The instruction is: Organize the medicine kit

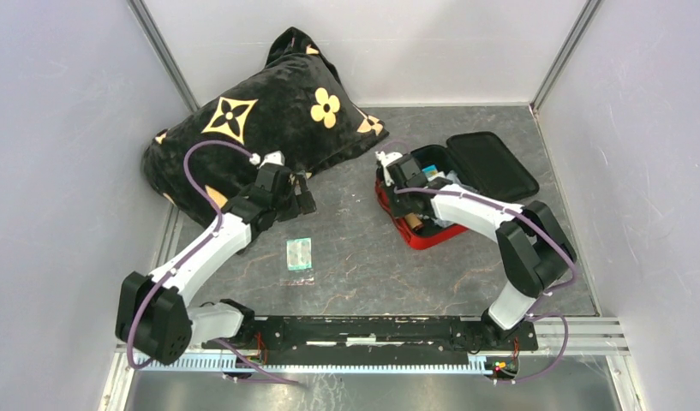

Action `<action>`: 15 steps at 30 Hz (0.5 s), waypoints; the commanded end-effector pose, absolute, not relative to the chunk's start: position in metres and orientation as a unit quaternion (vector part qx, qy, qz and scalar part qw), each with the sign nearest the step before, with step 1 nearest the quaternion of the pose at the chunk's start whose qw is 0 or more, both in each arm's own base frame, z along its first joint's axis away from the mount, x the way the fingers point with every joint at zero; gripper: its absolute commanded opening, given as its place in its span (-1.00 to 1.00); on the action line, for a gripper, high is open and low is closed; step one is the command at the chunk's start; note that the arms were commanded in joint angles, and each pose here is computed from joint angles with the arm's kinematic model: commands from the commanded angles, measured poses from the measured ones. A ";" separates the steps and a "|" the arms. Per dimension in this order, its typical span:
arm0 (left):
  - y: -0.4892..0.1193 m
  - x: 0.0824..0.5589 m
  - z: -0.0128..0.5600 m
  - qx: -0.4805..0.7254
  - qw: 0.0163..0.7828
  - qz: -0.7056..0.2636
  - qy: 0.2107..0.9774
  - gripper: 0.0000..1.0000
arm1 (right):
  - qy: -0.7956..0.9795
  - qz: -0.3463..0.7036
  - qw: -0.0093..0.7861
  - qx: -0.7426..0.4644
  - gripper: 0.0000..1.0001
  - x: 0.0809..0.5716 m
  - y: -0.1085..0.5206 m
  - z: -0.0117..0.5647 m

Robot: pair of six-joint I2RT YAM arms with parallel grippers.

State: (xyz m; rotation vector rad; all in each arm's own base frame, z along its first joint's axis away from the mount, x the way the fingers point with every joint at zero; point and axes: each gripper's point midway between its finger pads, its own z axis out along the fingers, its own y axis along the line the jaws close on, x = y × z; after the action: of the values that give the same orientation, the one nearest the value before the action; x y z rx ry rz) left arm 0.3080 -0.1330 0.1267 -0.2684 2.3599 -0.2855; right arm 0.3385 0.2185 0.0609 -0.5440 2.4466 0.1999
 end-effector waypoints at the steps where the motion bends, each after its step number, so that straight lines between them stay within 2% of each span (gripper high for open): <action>1: -0.119 0.292 0.128 -0.152 0.371 -0.109 0.910 1.00 | 0.912 0.148 0.327 -0.200 -0.92 0.321 0.272 0.075; 8: -0.106 0.279 0.129 -0.171 0.369 -0.092 0.909 1.00 | 0.870 0.284 0.357 -0.186 -0.48 0.331 0.349 0.114; 15: -0.101 0.268 0.120 -0.185 0.362 -0.090 0.909 1.00 | 0.832 0.355 0.386 -0.180 0.02 0.373 0.354 0.157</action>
State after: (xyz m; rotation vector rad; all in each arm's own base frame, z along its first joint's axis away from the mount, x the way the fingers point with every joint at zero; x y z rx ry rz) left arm 0.2719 -0.1079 0.1214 -0.3956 2.3617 -0.2394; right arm 0.3405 0.3366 0.0927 -0.4992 2.3258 0.6760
